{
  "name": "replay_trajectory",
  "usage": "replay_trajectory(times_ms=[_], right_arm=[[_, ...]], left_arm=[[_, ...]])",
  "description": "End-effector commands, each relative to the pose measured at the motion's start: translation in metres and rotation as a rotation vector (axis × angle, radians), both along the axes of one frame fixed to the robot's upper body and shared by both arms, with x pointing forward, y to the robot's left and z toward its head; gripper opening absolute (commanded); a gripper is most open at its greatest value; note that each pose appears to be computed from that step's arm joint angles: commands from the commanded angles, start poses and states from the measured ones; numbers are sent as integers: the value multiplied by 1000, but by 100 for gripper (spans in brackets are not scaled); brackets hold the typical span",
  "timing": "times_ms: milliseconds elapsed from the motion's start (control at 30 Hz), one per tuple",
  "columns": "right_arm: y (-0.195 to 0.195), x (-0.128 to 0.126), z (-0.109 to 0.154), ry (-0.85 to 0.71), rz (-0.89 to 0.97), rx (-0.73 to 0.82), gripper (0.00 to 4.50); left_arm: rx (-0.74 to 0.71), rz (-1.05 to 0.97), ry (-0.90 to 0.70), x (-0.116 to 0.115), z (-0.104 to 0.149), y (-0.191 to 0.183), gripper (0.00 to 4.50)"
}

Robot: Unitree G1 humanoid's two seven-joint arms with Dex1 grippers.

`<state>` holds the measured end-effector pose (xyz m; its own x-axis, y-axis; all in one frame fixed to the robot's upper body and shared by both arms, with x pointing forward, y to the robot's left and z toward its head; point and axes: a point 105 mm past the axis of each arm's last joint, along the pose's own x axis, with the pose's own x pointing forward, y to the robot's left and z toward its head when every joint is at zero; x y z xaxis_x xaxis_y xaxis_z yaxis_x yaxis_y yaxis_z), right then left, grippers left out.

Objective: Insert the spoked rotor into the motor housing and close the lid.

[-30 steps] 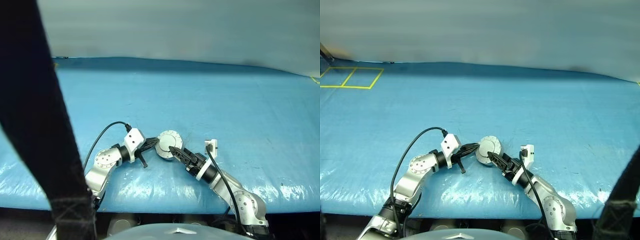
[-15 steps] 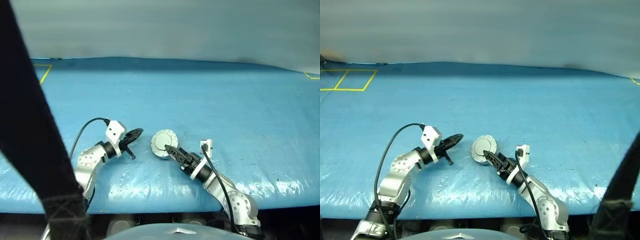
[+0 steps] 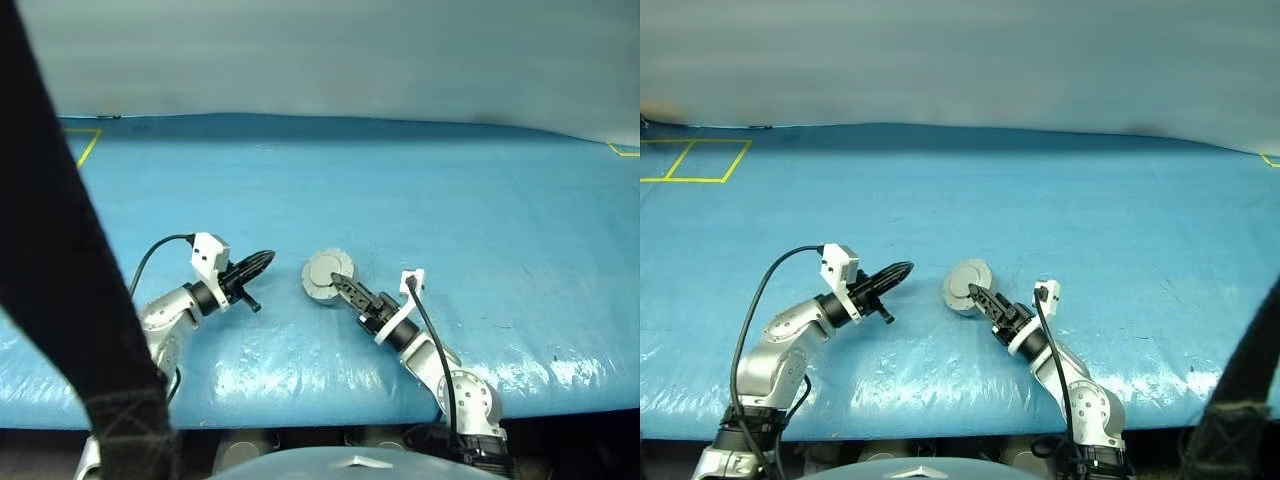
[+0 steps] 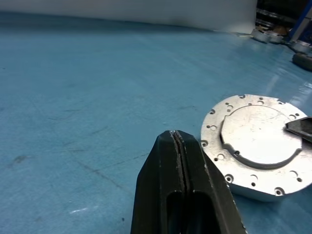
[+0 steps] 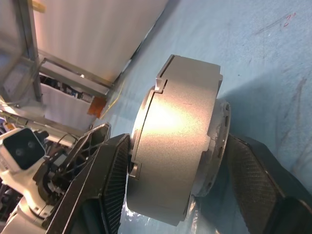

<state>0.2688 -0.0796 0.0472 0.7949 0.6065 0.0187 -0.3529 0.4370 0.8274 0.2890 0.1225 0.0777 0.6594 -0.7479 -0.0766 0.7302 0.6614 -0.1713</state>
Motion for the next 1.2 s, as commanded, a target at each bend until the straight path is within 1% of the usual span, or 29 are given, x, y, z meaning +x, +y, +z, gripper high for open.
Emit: replay_trajectory(times_ms=[33,167,267,333,367,433,500,533,600,633,733,767,833,933,967,1067,1133,1200], right_arm=[[2,7,19,-65,-18,33,269],[2,6,23,-61,-13,63,269],[-1,6,29,-63,-18,120,269],[-3,8,36,-69,-32,170,269],[-3,9,40,-75,-36,192,269],[0,11,49,-91,-22,229,269],[4,12,61,-110,6,283,269],[6,13,68,-120,19,307,269],[9,15,76,-128,33,341,269],[11,16,78,-127,45,348,269],[19,17,81,-110,81,353,269],[20,17,83,-113,87,353,269],[22,17,84,-104,93,364,269],[23,19,80,-78,97,357,269],[22,19,80,-79,97,358,269],[24,18,85,-94,117,360,269],[27,16,86,-94,145,364,269],[30,14,91,-102,165,383,269]], left_arm=[[-78,-47,5,-5,15,-8,0],[-155,40,38,1,15,3,0],[-259,108,52,4,18,13,0],[-262,154,64,6,14,21,38],[-270,168,76,5,12,24,59],[-307,159,98,-1,12,26,124],[-358,102,123,-11,15,20,187],[-378,75,137,-15,16,16,225],[-368,31,166,-22,13,8,298],[-383,12,175,-24,13,6,325],[-476,5,179,-26,21,2,430],[-509,-4,179,-27,25,1,449],[-583,-23,168,-31,33,0,449],[-733,56,173,-25,41,10,449],[-765,65,196,-26,39,10,449],[-772,55,294,-32,25,1,449],[-807,84,379,-31,13,0,449],[-835,71,431,-34,8,-3,449]])
